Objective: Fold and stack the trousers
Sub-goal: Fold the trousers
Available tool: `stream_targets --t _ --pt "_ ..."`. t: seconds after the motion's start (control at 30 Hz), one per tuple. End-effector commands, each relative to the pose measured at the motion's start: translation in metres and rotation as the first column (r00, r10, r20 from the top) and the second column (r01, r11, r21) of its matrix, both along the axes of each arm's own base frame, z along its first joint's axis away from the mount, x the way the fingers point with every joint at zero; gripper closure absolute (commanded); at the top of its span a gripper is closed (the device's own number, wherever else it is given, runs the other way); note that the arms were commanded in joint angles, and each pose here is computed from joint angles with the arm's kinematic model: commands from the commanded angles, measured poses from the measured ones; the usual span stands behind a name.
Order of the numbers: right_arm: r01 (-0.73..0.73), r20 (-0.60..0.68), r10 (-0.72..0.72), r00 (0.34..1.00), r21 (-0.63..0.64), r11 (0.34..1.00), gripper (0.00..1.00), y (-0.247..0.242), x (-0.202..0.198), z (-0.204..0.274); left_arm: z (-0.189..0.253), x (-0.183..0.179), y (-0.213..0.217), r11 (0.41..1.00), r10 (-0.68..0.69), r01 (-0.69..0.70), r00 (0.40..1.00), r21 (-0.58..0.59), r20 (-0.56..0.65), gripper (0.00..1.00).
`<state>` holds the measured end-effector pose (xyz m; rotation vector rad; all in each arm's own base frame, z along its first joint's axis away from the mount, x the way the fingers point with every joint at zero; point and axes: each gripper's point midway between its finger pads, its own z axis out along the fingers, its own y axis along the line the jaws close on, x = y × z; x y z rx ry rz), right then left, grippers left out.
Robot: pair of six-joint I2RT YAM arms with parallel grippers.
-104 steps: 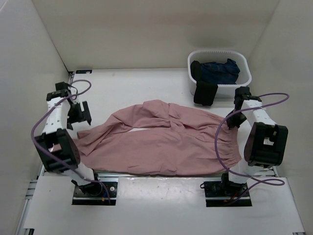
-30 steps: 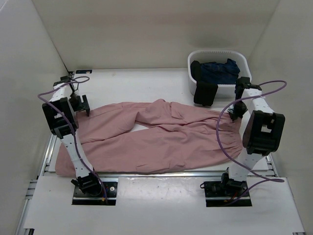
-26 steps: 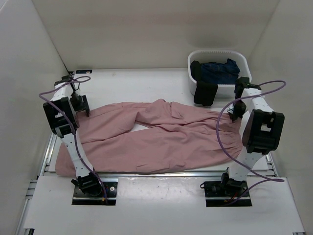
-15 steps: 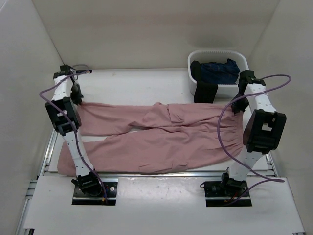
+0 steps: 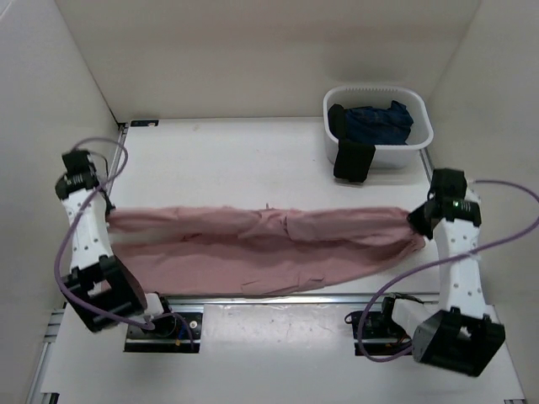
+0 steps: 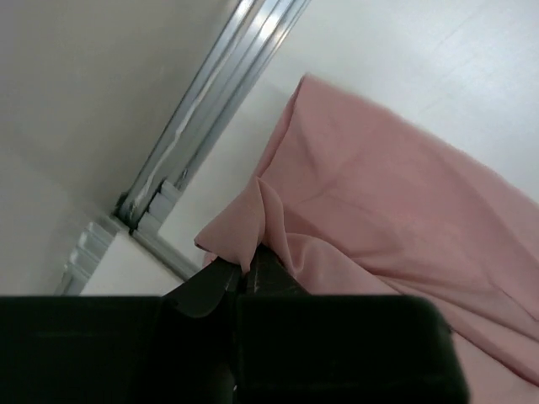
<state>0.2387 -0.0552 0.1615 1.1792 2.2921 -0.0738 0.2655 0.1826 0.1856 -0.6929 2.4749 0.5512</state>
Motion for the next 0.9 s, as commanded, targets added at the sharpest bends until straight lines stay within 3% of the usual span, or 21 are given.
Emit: stream_targets --t 0.0,0.13,0.2,0.3,0.47,0.63,0.77,0.87 --pt "0.121 -0.085 -0.121 0.989 -0.008 0.993 1.00 -0.008 -0.041 -0.029 -0.054 -0.073 0.005 0.993 0.111 -0.104 0.974 0.046 -0.197 0.86" --pt "0.210 -0.235 -0.193 0.953 0.051 0.976 1.00 0.003 -0.080 -0.073 -0.089 -0.124 0.000 0.982 0.191 -0.187 0.947 0.040 -0.260 0.86" --pt "0.262 -0.211 -0.242 0.947 0.069 0.963 1.00 0.002 -0.082 -0.075 -0.099 -0.137 0.004 0.972 0.234 -0.229 0.938 0.050 -0.257 0.86" --pt "0.333 -0.172 -0.316 0.933 0.081 0.940 1.00 -0.008 -0.083 -0.076 -0.100 -0.135 0.009 0.968 0.253 -0.243 0.938 0.069 -0.237 0.86" --pt "0.318 -0.173 -0.296 0.939 0.114 0.941 1.00 -0.008 -0.074 -0.074 -0.095 -0.129 0.014 0.967 0.254 -0.244 0.940 0.073 -0.227 0.86" --pt "0.325 -0.183 -0.305 0.935 0.091 0.941 1.00 -0.017 -0.067 -0.061 -0.055 -0.109 0.039 0.951 0.296 -0.278 0.945 0.139 -0.137 0.86" --pt "0.366 -0.197 -0.349 0.916 0.057 0.929 1.00 -0.024 -0.079 -0.062 -0.051 -0.126 0.034 0.945 0.318 -0.298 0.931 0.134 -0.178 0.86" --pt "0.386 -0.226 -0.364 0.904 0.063 0.920 0.80 -0.019 -0.088 -0.076 -0.080 -0.150 0.014 0.955 0.296 -0.284 0.913 0.085 -0.281 0.86"
